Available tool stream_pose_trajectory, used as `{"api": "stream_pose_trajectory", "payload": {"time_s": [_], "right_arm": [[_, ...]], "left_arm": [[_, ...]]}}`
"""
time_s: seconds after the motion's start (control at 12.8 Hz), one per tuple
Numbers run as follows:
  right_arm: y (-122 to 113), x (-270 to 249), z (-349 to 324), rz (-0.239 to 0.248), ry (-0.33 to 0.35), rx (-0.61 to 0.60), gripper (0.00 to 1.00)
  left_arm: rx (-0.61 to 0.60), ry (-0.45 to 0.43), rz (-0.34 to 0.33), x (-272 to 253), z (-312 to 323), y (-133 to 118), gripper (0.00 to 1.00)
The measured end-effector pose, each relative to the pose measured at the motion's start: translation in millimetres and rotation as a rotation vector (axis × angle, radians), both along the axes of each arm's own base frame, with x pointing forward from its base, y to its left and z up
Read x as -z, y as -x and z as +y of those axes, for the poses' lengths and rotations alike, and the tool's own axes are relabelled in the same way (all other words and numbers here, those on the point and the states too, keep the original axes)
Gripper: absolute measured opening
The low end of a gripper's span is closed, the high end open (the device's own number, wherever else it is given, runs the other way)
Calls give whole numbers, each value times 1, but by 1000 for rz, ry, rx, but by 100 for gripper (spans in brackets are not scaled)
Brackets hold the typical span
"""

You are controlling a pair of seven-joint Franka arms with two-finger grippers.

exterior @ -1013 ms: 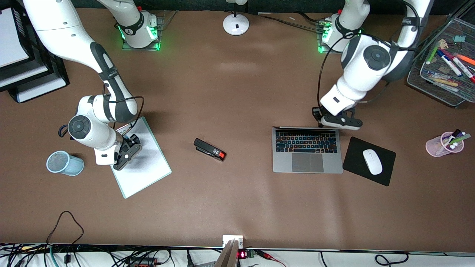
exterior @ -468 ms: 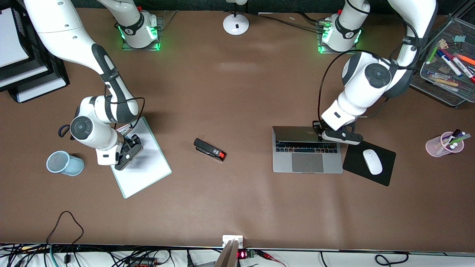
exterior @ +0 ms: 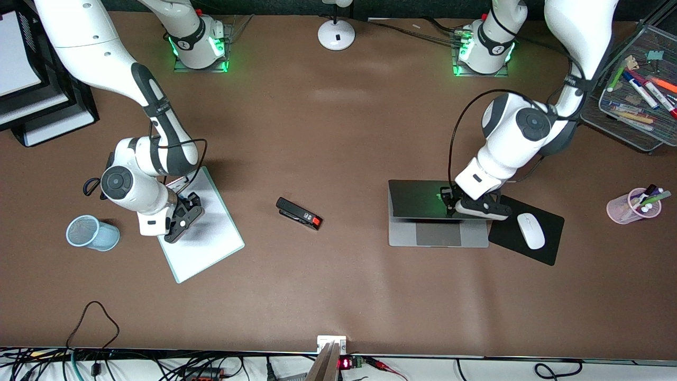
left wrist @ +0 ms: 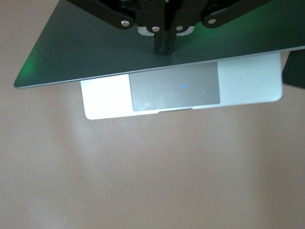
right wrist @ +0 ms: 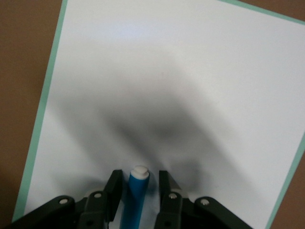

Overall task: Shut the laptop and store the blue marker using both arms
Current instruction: 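Push the laptop lid down with the left gripper, then carry the marker to the cup with the right gripper while the left gripper presses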

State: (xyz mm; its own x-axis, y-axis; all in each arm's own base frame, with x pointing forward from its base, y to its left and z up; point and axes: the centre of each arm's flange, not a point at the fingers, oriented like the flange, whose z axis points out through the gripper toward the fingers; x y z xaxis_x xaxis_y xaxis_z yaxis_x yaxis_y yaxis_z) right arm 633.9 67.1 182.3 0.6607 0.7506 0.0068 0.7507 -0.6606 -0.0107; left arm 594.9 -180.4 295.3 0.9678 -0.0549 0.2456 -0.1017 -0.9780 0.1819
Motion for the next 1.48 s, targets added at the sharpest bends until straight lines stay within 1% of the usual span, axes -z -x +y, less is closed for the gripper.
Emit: {"api": "stream_pose_trajectory", "payload": {"time_s": [0.08, 0.16, 0.23, 0.31, 0.39, 0.47, 0.55, 0.78, 0.94, 1.09, 1.17, 1.25, 1.48], "right_arm": [[0, 0, 0, -1, 0, 0, 38], [0, 0, 0, -3, 0, 0, 34], [0, 0, 0, -4, 0, 0, 34], [-1, 0, 0, -5, 0, 1, 27], [-1, -1, 0, -6, 0, 1, 27], [-1, -1, -1, -6, 0, 1, 20], [-1, -1, -1, -7, -1, 1, 18], [-4, -3, 0, -13, -1, 1, 19], [-9, -10, 0, -29, -3, 1, 19], [-15, -17, 0, -41, -4, 3, 19], [-19, -22, -1, -39, -4, 4, 19], [-23, -30, -2, -40, -3, 5, 19], [-32, -68, -10, -68, -4, 12, 19]], "left_arm": [[-3, 8, 1, 5, 0, -5, 1], [-6, 15, 3, 9, -1, -10, 1], [-8, 20, 6, 13, -1, -13, 1], [-8, 23, 10, 17, -2, -15, 1], [-5, 23, 14, 21, -2, -17, 1], [6, 15, 15, 26, -2, -19, 1], [18, 7, 12, 30, -2, -22, 1], [19, 9, 15, 41, -1, -32, 1], [23, 11, 29, 54, -2, -34, 1], [50, -6, 31, 66, -4, -36, 1], [63, -15, 29, 70, -4, -38, 1], [71, -21, 29, 74, -4, -39, 1], [99, -47, 30, 90, -1, -44, 1]]}}
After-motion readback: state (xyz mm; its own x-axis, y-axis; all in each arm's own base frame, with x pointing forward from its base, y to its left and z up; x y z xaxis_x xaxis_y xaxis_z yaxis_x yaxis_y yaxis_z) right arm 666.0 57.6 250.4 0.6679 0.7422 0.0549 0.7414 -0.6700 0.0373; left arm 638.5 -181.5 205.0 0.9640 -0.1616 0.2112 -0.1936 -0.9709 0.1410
